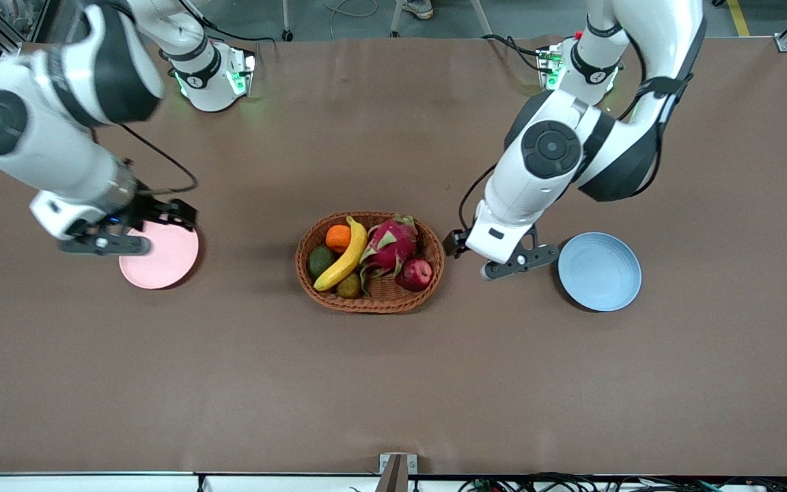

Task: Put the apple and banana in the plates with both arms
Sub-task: 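Lower the left gripper onto the red apple while the right gripper reaches the banana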

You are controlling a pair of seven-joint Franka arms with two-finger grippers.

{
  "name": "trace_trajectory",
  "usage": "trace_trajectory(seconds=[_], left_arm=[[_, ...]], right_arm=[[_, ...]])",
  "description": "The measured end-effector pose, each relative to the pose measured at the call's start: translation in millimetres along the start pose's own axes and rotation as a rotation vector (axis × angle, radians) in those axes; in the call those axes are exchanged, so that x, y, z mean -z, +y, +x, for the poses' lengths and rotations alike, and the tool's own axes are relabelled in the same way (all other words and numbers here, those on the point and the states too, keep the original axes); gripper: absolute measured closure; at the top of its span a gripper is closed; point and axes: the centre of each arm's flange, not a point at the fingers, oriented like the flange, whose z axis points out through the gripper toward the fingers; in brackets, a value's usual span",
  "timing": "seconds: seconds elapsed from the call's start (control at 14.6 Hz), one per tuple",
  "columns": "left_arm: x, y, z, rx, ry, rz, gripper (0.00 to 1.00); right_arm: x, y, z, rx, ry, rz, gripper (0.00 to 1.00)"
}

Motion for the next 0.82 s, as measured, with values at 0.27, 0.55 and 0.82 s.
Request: trace_trajectory(seconds=[0.27, 0.55, 0.82], left_arm=[[-50, 23, -10, 0.118, -0.009, -0.032, 0.0], [-83, 35, -23, 0.149, -0.028, -0.031, 0.0], [-106, 46, -32, 0.141, -0.028, -0.054, 0.0]], right_arm=[[-53, -58, 9, -0.089, 0.002, 0.025, 0.0], [-95, -101, 13, -0.282, -0.015, 0.088, 0.0], [-132, -156, 19, -0.544, -0.058, 0.103, 0.0]])
